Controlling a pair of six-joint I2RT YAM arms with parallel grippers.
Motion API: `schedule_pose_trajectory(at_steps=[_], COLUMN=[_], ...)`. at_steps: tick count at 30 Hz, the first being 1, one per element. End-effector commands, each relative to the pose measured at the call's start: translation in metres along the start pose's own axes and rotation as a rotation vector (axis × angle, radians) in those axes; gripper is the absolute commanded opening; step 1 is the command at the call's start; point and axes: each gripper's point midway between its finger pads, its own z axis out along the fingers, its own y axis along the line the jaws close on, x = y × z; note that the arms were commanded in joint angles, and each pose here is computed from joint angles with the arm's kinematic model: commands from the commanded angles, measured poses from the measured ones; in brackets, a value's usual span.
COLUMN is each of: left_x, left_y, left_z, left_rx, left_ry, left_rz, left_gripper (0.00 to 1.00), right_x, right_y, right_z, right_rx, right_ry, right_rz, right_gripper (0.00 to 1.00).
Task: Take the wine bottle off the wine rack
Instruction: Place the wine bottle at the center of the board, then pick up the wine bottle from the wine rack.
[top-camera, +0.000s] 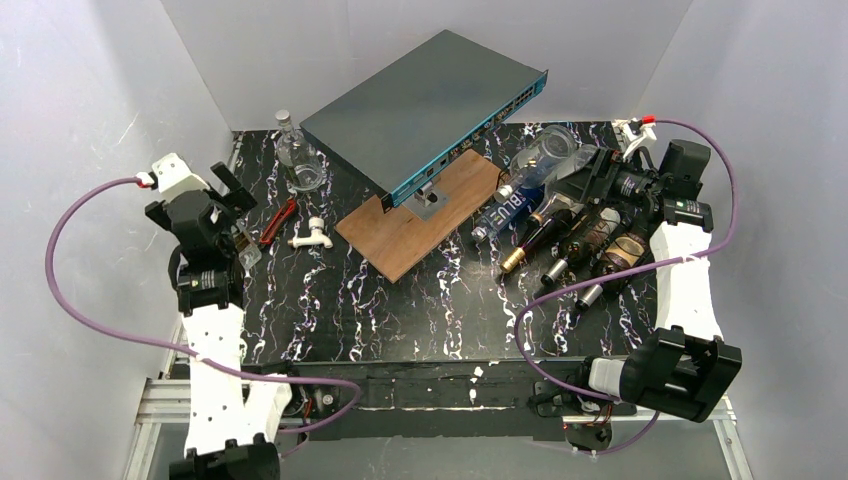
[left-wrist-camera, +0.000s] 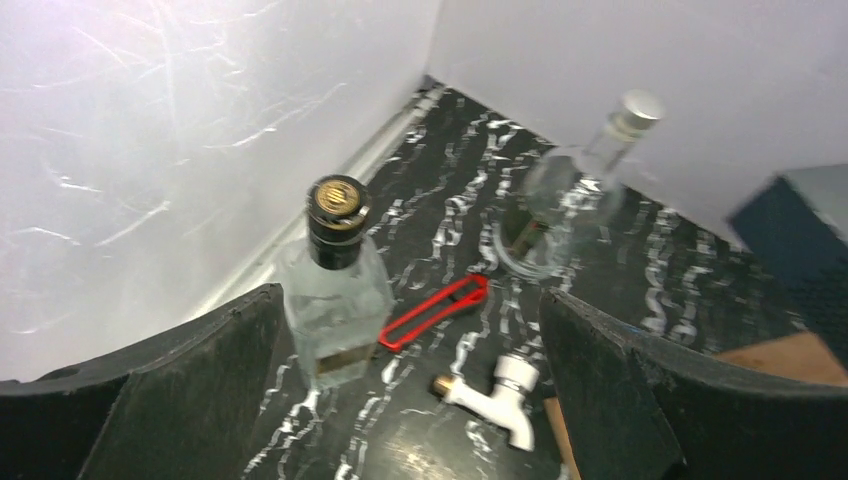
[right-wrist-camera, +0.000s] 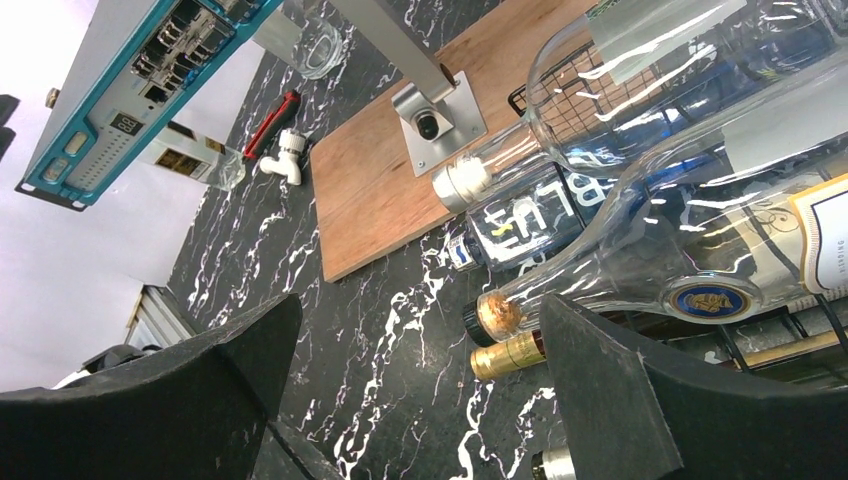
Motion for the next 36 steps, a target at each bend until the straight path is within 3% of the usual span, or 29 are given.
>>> schedule_pose_trajectory(at_steps=[1, 15, 24, 32, 36], left_x=[0.021, 0.041, 0.067, 0.092, 0.101], left_y=[-0.026, -0.085, -0.1, -0.134, -0.14], left_z=[-0.022, -0.083, -0.114, -0.145, -0.154], left_rx=[0.161, 0.489, 0.61, 0.863, 0.936], left_ry=[0.095, 0.201, 0.253, 0.313, 0.332], left_rz=[-0.105, -0.222, -0.278, -0.333, -0.332], left_gripper=[0.98, 0.98, 0.98, 0.98, 0.98], right_x=[-0.007, -0.006, -0.011, -0.024, -0.026], right_y=[0.009, 0.006, -0.003, -0.03, -0.047], right_z=[-0.006, -0.018, -0.027, -0.03, -0.027], right_rx=[-0.017, 0.06, 0.152, 0.25, 0.26], right_ry=[-0.023, 0.029, 0.043, 0.044, 0.022], right_rz=[-0.077, -0.14, -0.173, -0.082, 0.045], right_gripper=[0.98, 0.98, 0.98, 0.98, 0.98])
